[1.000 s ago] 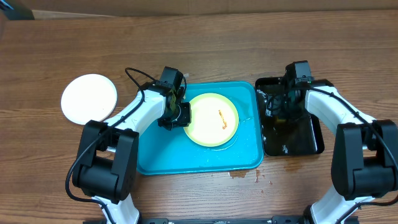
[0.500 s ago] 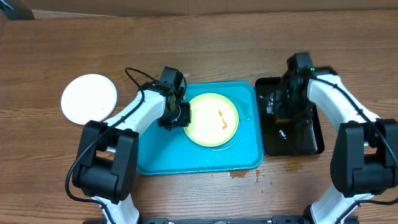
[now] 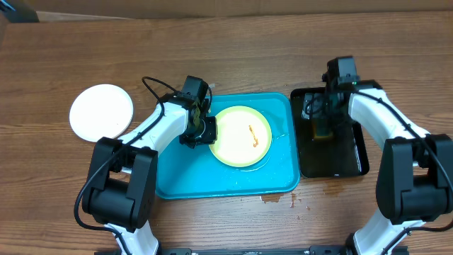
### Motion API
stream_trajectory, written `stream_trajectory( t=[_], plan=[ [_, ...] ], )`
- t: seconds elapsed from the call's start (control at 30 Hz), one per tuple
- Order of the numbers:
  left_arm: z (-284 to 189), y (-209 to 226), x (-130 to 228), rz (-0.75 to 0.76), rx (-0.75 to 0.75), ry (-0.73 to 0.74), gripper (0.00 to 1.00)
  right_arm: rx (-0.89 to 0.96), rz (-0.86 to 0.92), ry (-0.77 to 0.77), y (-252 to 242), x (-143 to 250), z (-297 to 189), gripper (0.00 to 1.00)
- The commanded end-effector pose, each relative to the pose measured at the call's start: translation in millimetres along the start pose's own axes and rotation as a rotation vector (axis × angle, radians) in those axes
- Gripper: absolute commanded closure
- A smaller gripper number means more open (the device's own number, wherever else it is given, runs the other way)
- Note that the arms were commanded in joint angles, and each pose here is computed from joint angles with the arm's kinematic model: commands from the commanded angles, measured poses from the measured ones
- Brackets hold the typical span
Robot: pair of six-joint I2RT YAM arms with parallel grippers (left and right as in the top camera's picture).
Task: Clean dirty plates on tray and stack at the side
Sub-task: 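Reach the right gripper into the basin and grasp the sponge, then lift the sponge with the right gripper and carry it over the yellow plate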
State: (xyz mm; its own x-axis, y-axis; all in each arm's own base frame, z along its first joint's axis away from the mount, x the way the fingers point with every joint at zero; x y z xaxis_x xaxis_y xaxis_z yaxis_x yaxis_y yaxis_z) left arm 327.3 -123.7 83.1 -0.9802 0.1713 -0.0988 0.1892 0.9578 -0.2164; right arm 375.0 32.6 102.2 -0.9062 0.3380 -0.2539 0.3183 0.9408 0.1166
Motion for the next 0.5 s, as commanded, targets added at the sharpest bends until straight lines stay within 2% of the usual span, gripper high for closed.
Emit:
stream_trajectory(
  t=[0.0, 0.07, 0.1, 0.13, 0.17, 0.2, 0.23, 0.3, 0.33, 0.37, 0.4, 0.47],
  plan=[
    [3.9, 2.7, 7.0, 0.019, -0.038, 0.019, 0.68, -0.015, 0.006, 0.015, -5.0, 12.9, 12.7, 0.01],
    [3.9, 2.7, 6.9, 0.019, -0.038, 0.019, 0.67, -0.018, 0.006, 0.009, -6.4, 15.8, 17.0, 0.06],
    [3.9, 2.7, 6.9, 0.019, -0.038, 0.019, 0.67, -0.019, 0.006, 0.006, -6.7, 16.6, 18.1, 0.14],
    [3.9, 2.7, 6.9, 0.019, -0.038, 0.019, 0.67, -0.019, 0.006, 0.006, -7.0, 17.2, 18.7, 0.3],
    [3.9, 2.7, 6.9, 0.02, -0.038, 0.019, 0.67, -0.019, 0.006, 0.005, -7.0, 17.2, 19.0, 0.53],
    [3.9, 2.8, 6.8, 0.02, -0.039, 0.018, 0.66, -0.02, 0.006, 0.004, -7.0, 16.9, 19.0, 0.9],
    [3.9, 3.0, 6.8, 0.019, -0.042, 0.018, 0.65, -0.02, 0.006, 0.002, -6.9, 16.6, 18.9, 0.96],
    [3.9, 3.0, 6.7, 0.02, -0.042, 0.017, 0.54, -0.023, 0.006, -0.004, -6.5, 15.6, 18.9, 0.96],
    [3.9, 3.1, 6.6, 0.02, -0.042, 0.017, 0.51, -0.023, 0.006, -0.004, -6.5, 15.6, 19.0, 0.83],
    [3.9, 3.2, 6.0, 0.02, -0.042, 0.014, 0.5, -0.022, 0.006, -0.001, -6.6, 16.1, 18.9, 0.46],
    [3.9, 3.2, 5.5, 0.021, -0.044, 0.01, 0.5, -0.018, 0.006, 0.008, -7.4, 17.6, 19.0, 0.33],
    [3.9, 3.6, 3.9, 0.022, -0.048, 0.0, 0.5, -0.006, 0.007, 0.035, -9.3, 22.1, 18.9, 0.32]
  ],
)
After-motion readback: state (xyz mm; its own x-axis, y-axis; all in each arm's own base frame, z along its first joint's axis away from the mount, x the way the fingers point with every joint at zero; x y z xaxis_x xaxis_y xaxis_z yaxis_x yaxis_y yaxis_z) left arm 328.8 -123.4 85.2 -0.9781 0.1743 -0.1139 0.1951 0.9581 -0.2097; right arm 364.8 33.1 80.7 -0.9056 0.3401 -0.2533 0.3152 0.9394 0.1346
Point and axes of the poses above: each gripper's point midway between its finger pads, its own z axis out along the fingers, its own y axis along the line the jaws close on, x = y × z, the point moved 8 cm from there along -z, back along the fingers, and after that the axes turned 13 degrees about z, right-handed, at the moved point
